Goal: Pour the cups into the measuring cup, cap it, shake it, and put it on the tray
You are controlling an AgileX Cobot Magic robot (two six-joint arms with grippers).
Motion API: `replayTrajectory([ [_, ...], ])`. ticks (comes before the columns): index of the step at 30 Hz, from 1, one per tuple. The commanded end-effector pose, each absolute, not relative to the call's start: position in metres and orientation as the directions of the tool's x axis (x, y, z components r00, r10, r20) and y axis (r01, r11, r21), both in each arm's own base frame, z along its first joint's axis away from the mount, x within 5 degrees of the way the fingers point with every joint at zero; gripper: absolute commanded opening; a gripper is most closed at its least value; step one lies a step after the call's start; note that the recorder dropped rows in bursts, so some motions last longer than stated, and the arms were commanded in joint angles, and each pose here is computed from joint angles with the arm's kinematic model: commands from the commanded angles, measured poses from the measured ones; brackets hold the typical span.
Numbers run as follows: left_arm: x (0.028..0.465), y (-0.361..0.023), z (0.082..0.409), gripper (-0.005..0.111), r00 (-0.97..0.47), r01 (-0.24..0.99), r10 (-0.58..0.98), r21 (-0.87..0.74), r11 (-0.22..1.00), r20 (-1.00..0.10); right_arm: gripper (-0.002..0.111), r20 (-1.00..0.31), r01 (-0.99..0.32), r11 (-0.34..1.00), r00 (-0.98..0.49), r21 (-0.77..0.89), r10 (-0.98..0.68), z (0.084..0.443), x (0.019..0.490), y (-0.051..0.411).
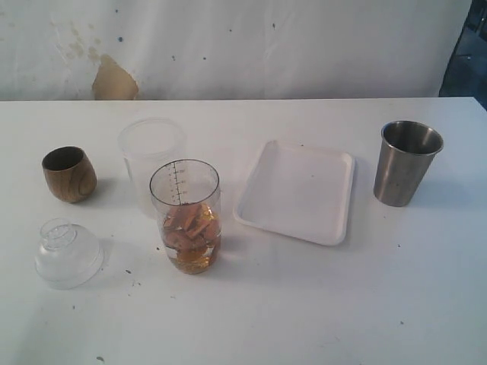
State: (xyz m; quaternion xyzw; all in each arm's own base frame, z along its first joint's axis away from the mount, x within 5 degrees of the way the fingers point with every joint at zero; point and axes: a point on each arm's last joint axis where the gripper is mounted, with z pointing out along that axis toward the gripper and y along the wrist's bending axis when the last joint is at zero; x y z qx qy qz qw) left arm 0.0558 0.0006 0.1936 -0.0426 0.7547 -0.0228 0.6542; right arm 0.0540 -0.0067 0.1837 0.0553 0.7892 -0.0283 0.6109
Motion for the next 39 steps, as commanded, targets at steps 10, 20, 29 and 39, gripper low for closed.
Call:
replayTrajectory([
  [10, 0.056, 0.002, 0.198, 0.0, -0.077, -0.035, 0.014, 0.017, 0.999, -0.997, 0.0, -0.968, 0.118, 0.993, -0.246, 0.025, 0.053, 0.183, 0.054, -0.006],
  [20, 0.041, 0.004, 0.256, 0.0, 0.539, 0.16, -0.359, -0.325, 0.932, -0.762, 0.0, -0.968, 0.118, 0.993, -0.246, 0.025, 0.053, 0.183, 0.054, -0.006],
  [29, 0.08, 0.0, 0.342, 0.0, -0.213, -0.015, -0.075, -0.074, 0.997, -0.974, 0.0, -0.968, 0.118, 0.993, -0.246, 0.025, 0.053, 0.183, 0.054, -0.006],
  [39, 0.208, -0.018, 0.287, 0.0, -0.873, 0.204, 0.109, -0.152, 0.967, -0.476, 0.0, -0.968, 0.118, 0.993, -0.246, 0.025, 0.053, 0.183, 0.054, -0.006],
])
